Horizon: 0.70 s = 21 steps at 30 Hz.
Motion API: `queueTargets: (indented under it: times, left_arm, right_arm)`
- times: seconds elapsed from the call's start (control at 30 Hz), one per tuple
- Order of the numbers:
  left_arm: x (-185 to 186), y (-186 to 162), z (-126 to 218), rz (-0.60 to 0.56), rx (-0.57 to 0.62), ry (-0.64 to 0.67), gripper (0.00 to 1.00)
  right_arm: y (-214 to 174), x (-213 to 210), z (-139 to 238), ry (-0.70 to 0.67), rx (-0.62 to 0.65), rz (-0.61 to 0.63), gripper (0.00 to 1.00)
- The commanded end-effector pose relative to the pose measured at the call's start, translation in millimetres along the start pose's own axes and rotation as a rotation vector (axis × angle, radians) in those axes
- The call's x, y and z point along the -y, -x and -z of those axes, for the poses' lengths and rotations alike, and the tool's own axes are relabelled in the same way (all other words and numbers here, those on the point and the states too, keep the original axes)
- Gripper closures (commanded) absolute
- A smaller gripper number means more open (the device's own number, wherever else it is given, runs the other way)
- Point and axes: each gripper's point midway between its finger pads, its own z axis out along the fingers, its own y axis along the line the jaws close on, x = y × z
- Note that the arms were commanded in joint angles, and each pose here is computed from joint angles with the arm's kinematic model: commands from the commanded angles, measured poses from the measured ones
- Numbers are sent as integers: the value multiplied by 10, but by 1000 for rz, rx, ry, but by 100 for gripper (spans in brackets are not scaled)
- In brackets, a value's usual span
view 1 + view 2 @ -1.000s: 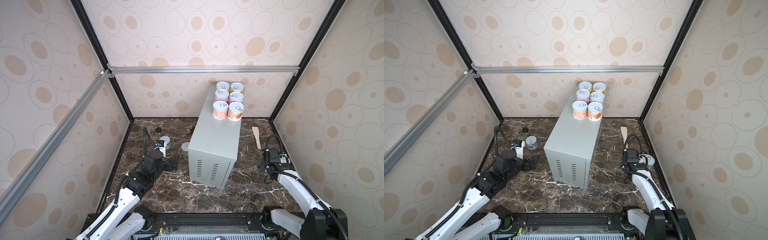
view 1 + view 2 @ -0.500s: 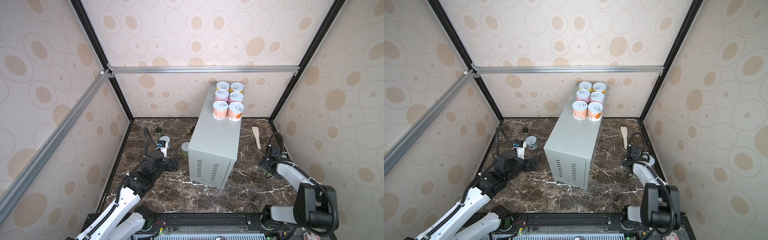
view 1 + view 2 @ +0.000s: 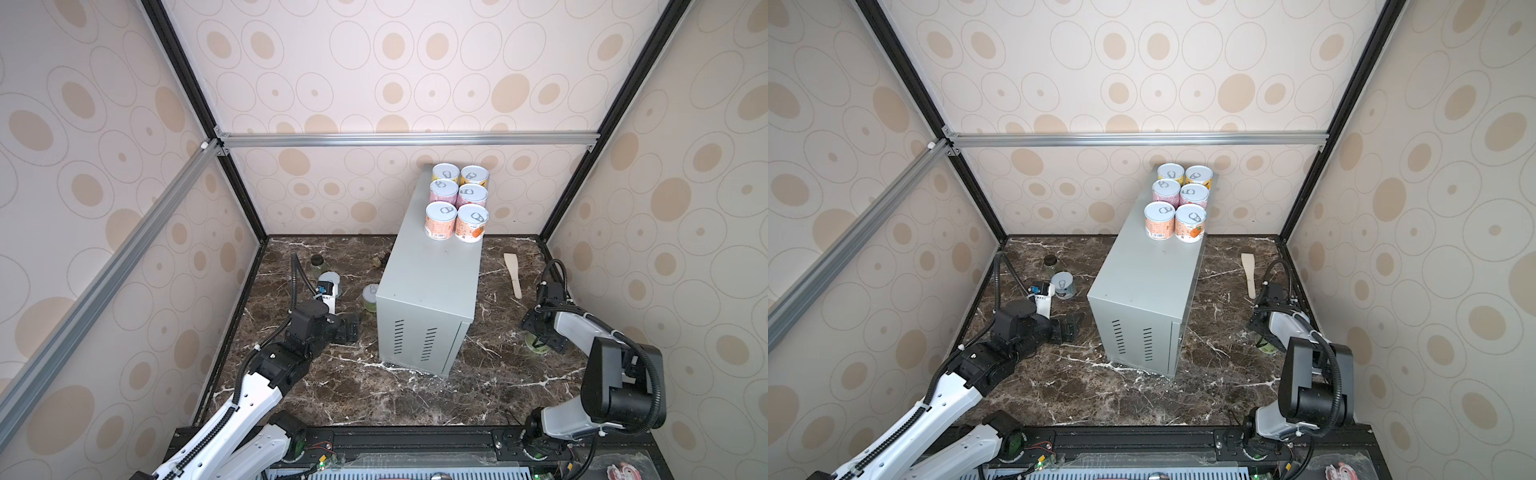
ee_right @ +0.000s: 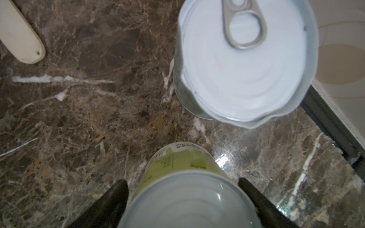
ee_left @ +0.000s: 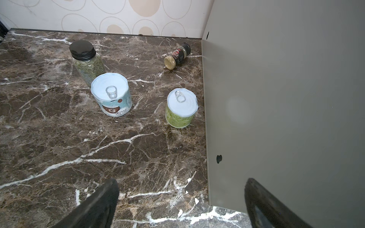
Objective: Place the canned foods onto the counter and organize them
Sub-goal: 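Lower the right gripper onto the green-labelled can and close it, then lift the green-labelled can with the right gripper up toward the box top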
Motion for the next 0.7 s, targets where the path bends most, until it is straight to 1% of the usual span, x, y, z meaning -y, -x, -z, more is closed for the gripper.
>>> queueTargets:
  times: [0.0, 0.07, 0.17, 0.37, 0.47, 0.67]
  left_arm:
    - [1, 42, -6, -16, 15, -3, 1]
    - [5, 40, -10, -16, 14, -4, 1]
    - [11, 44, -6, -16, 16, -7, 1]
    - [9, 39, -3, -15, 16, -8, 1]
    - [10, 40, -3, -15, 16, -8, 1]
    - [11, 33, -2, -12, 15, -10, 1]
  right_arm:
    - [3, -50, 15, 19, -21, 22, 23]
    - [-3, -48, 25, 23, -19, 28, 30]
    - [-9, -53, 59, 36, -16, 34, 38]
    - [-13, -130, 198, 105, -21, 30, 47]
    - [-4, -177, 309, 152, -21, 26, 49]
    - [17, -235, 583, 233, -13, 19, 50]
